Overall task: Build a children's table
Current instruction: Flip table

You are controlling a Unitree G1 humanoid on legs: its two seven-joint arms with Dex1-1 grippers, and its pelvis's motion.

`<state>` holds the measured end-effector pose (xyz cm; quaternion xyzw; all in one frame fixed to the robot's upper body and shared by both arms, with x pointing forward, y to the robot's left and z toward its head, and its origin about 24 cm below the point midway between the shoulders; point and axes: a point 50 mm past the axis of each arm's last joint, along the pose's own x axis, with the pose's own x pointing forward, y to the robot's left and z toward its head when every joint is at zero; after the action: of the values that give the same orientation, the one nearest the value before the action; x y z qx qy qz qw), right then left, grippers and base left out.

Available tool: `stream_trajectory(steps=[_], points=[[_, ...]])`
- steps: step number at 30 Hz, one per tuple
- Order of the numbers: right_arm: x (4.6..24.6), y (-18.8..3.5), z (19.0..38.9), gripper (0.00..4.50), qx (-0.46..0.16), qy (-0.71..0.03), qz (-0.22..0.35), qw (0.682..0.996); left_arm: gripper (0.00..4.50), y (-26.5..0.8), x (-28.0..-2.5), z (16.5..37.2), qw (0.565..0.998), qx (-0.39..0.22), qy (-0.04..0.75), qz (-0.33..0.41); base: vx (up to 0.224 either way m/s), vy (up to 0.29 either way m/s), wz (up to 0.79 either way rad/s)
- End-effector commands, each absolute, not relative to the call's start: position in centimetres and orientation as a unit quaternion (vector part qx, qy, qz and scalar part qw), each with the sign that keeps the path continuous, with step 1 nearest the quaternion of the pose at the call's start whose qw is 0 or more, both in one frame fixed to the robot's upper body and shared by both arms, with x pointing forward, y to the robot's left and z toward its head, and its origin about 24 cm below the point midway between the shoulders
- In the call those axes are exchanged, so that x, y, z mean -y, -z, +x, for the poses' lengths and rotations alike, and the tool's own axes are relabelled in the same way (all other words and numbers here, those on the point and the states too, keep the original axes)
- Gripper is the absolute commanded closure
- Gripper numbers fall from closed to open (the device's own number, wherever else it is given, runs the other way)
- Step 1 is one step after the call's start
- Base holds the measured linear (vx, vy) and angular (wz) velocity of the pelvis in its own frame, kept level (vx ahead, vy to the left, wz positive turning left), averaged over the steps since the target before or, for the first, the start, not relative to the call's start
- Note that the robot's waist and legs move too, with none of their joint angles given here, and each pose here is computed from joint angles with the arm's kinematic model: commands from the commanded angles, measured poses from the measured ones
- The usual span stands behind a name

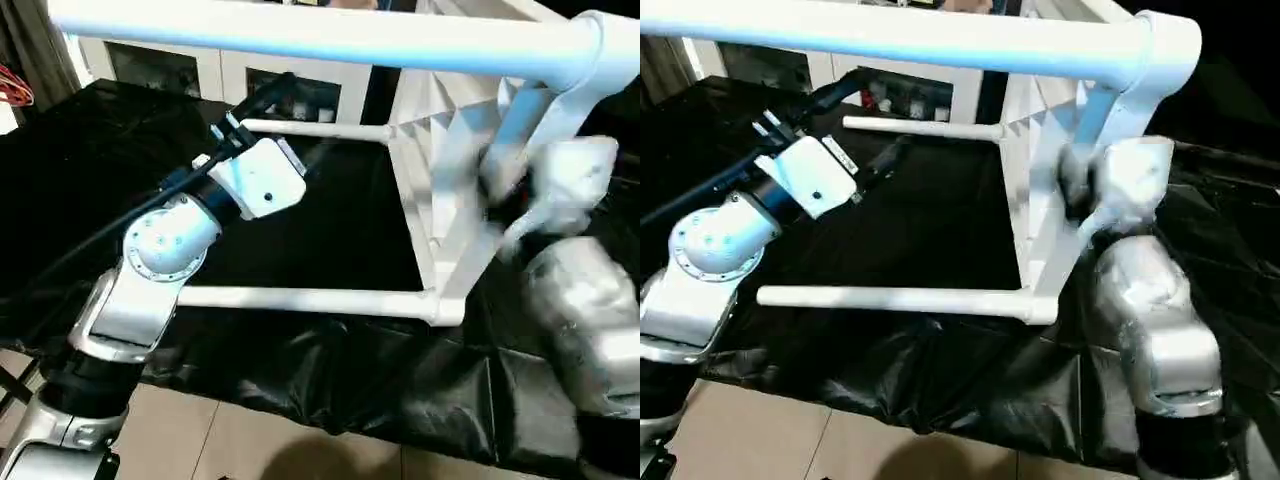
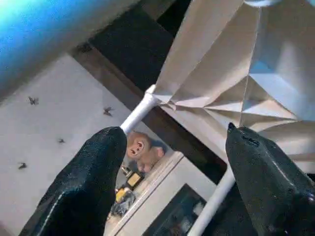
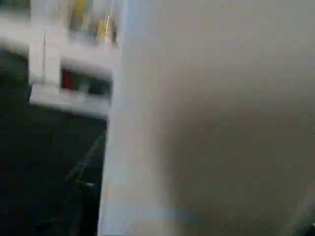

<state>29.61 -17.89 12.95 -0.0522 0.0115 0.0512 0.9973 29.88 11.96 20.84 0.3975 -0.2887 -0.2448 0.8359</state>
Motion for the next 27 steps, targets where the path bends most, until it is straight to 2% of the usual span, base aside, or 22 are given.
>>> stream_trajectory(steps=[1,9,14,16,21,23,27], points=[[17.6,-12.6,29.8,1.26,-0.024,-0.064,-0.057,0.996,0.81,-21.5,-11.7,30.0,0.829,0.306,0.240,0.403,0.000,0.000,0.00],[16.8,-12.5,30.1,0.65,-0.025,-0.080,-0.050,0.995,0.81,-22.5,-10.6,28.7,0.803,0.355,0.281,0.387,0.000,0.000,0.00],[17.1,-11.9,29.4,0.32,-0.030,-0.083,-0.051,0.995,0.81,-21.9,-10.9,28.7,0.804,0.346,0.275,0.398,0.000,0.000,0.00],[17.4,-11.8,29.0,0.05,-0.029,-0.082,-0.051,0.995,0.81,-21.4,-11.3,28.8,0.808,0.336,0.269,0.403,0.000,0.000,0.00],[18.0,-11.9,27.8,0.05,-0.005,-0.070,-0.050,0.996,0.81,-21.2,-12.2,29.0,0.818,0.334,0.235,0.404,0.000,0.000,0.00],[18.1,-12.2,27.0,0.05,0.024,-0.090,-0.042,0.995,0.81,-21.3,-12.4,28.9,0.817,0.339,0.225,0.410,0.000,0.000,0.00],[18.3,-12.3,25.5,0.05,0.037,-0.126,-0.025,0.991,0.81,-21.6,-12.6,28.7,0.806,0.348,0.220,0.426,0.000,0.000,0.00]])
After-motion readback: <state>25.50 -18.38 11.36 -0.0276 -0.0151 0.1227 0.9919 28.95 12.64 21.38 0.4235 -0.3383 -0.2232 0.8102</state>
